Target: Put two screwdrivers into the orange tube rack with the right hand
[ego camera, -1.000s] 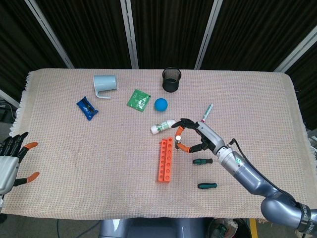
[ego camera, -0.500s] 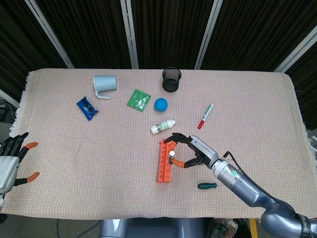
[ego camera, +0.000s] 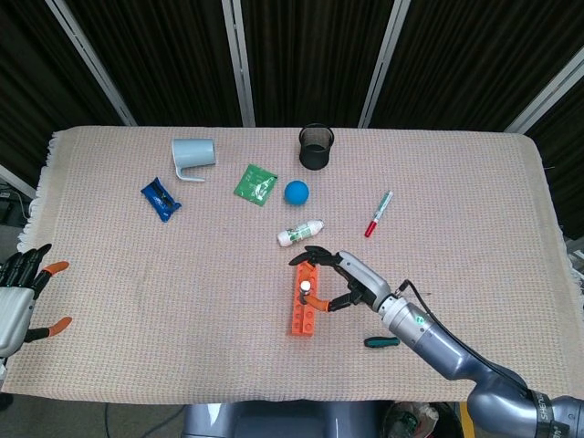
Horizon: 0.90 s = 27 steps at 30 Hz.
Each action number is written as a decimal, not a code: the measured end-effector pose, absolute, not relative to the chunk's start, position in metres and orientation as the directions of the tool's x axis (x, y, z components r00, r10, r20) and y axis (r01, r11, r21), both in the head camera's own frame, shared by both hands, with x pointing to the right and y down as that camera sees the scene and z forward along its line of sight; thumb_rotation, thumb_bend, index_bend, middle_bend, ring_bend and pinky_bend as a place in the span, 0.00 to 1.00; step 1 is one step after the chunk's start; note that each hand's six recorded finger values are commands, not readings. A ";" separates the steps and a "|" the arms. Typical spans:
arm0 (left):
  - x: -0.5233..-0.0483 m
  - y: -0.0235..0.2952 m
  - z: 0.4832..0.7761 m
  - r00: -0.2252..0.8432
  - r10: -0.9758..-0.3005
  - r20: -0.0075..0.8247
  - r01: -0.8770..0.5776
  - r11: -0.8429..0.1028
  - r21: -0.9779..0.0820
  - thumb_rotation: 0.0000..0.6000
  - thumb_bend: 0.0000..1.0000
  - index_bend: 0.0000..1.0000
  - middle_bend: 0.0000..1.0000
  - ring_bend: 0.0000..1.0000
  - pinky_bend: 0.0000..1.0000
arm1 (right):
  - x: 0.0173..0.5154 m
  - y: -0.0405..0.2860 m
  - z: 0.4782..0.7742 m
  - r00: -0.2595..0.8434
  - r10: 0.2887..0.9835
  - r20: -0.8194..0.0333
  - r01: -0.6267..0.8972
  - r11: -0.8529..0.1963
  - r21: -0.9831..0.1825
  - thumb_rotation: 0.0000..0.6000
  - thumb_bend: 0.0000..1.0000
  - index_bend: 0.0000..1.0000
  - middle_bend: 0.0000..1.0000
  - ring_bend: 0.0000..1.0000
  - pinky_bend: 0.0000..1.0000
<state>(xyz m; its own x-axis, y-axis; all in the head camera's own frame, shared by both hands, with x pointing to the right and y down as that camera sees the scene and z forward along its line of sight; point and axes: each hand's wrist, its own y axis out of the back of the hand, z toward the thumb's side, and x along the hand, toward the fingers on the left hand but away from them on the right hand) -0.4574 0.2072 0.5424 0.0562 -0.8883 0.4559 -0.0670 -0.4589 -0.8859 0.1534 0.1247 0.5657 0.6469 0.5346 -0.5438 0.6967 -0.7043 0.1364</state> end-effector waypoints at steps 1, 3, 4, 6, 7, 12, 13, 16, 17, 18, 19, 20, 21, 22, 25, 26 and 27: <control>-0.458 0.207 0.542 0.056 -0.888 0.456 -0.067 -0.459 -0.886 1.00 0.11 0.21 0.00 0.00 0.00 | 0.154 0.124 0.566 0.645 0.536 -0.544 0.698 -0.703 0.135 1.00 0.46 0.63 0.23 0.00 0.00; -0.458 0.208 0.543 0.055 -0.888 0.457 -0.067 -0.460 -0.885 1.00 0.11 0.21 0.00 0.00 0.00 | 0.155 0.124 0.568 0.641 0.538 -0.548 0.701 -0.702 0.130 1.00 0.46 0.63 0.23 0.00 0.00; -0.458 0.208 0.543 0.054 -0.888 0.457 -0.067 -0.460 -0.885 1.00 0.11 0.21 0.00 0.00 0.00 | 0.156 0.124 0.569 0.639 0.538 -0.550 0.701 -0.701 0.129 1.00 0.46 0.63 0.23 0.00 0.00; -0.458 0.208 0.543 0.053 -0.887 0.458 -0.067 -0.461 -0.885 1.00 0.11 0.21 0.00 0.00 0.00 | 0.157 0.124 0.571 0.635 0.537 -0.555 0.704 -0.699 0.128 1.00 0.46 0.63 0.23 0.00 0.00; -0.458 0.208 0.543 0.053 -0.887 0.458 -0.067 -0.461 -0.885 1.00 0.11 0.21 0.00 0.00 0.00 | 0.158 0.124 0.571 0.633 0.537 -0.557 0.705 -0.698 0.128 1.00 0.47 0.63 0.23 0.00 0.00; -0.457 0.207 0.543 0.056 -0.888 0.457 -0.068 -0.460 -0.885 1.00 0.11 0.21 0.00 0.00 0.00 | 0.160 0.124 0.576 0.626 0.535 -0.568 0.709 -0.693 0.129 1.00 0.47 0.63 0.23 0.00 0.00; -0.457 0.208 0.542 0.056 -0.888 0.457 -0.067 -0.460 -0.885 1.00 0.11 0.21 0.00 0.00 0.00 | 0.161 0.124 0.577 0.625 0.535 -0.569 0.710 -0.692 0.129 1.00 0.47 0.63 0.23 0.00 0.00; -0.458 0.209 0.542 0.053 -0.887 0.459 -0.067 -0.461 -0.885 1.00 0.11 0.21 0.00 0.00 0.00 | 0.162 0.124 0.578 0.623 0.534 -0.572 0.711 -0.690 0.130 1.00 0.46 0.63 0.23 0.00 0.00; -0.458 0.209 0.542 0.052 -0.887 0.460 -0.067 -0.462 -0.884 1.00 0.11 0.21 0.00 0.00 0.00 | 0.162 0.124 0.579 0.622 0.533 -0.573 0.712 -0.690 0.132 1.00 0.46 0.63 0.23 0.00 0.00; -0.459 0.209 0.542 0.050 -0.886 0.461 -0.067 -0.463 -0.884 1.00 0.11 0.21 0.00 0.00 0.00 | 0.163 0.125 0.579 0.622 0.532 -0.575 0.713 -0.689 0.133 1.00 0.46 0.63 0.23 0.00 0.00; -0.459 0.209 0.542 0.049 -0.886 0.462 -0.067 -0.464 -0.883 1.00 0.11 0.21 0.00 0.00 0.00 | 0.163 0.125 0.580 0.622 0.531 -0.576 0.713 -0.688 0.134 1.00 0.47 0.63 0.23 0.00 0.00; -0.459 0.210 0.543 0.047 -0.885 0.462 -0.067 -0.465 -0.883 1.00 0.11 0.21 0.00 0.00 0.00 | 0.163 0.125 0.580 0.621 0.531 -0.577 0.713 -0.688 0.135 1.00 0.46 0.63 0.23 0.00 0.00; -0.459 0.209 0.543 0.046 -0.886 0.462 -0.067 -0.464 -0.883 1.00 0.11 0.21 0.00 0.00 0.00 | 0.164 0.126 0.581 0.621 0.530 -0.578 0.714 -0.687 0.137 1.00 0.46 0.63 0.23 0.00 0.00; -0.459 0.209 0.542 0.046 -0.886 0.461 -0.068 -0.464 -0.883 1.00 0.11 0.21 0.00 0.00 0.00 | 0.164 0.126 0.581 0.621 0.529 -0.579 0.714 -0.687 0.138 1.00 0.46 0.63 0.23 0.00 0.00; -0.459 0.209 0.541 0.049 -0.887 0.459 -0.067 -0.461 -0.885 1.00 0.11 0.21 0.00 0.00 0.00 | 0.166 0.127 0.583 0.618 0.529 -0.582 0.717 -0.683 0.141 1.00 0.46 0.63 0.23 0.00 0.00; -0.459 0.210 0.541 0.048 -0.887 0.459 -0.068 -0.461 -0.885 1.00 0.11 0.21 0.00 0.00 0.00 | 0.166 0.128 0.584 0.618 0.529 -0.582 0.717 -0.683 0.140 1.00 0.47 0.63 0.23 0.00 0.00; -0.459 0.210 0.541 0.047 -0.887 0.459 -0.068 -0.462 -0.884 1.00 0.11 0.21 0.00 0.00 0.00 | 0.166 0.128 0.584 0.618 0.528 -0.582 0.717 -0.683 0.141 1.00 0.47 0.63 0.23 0.00 0.00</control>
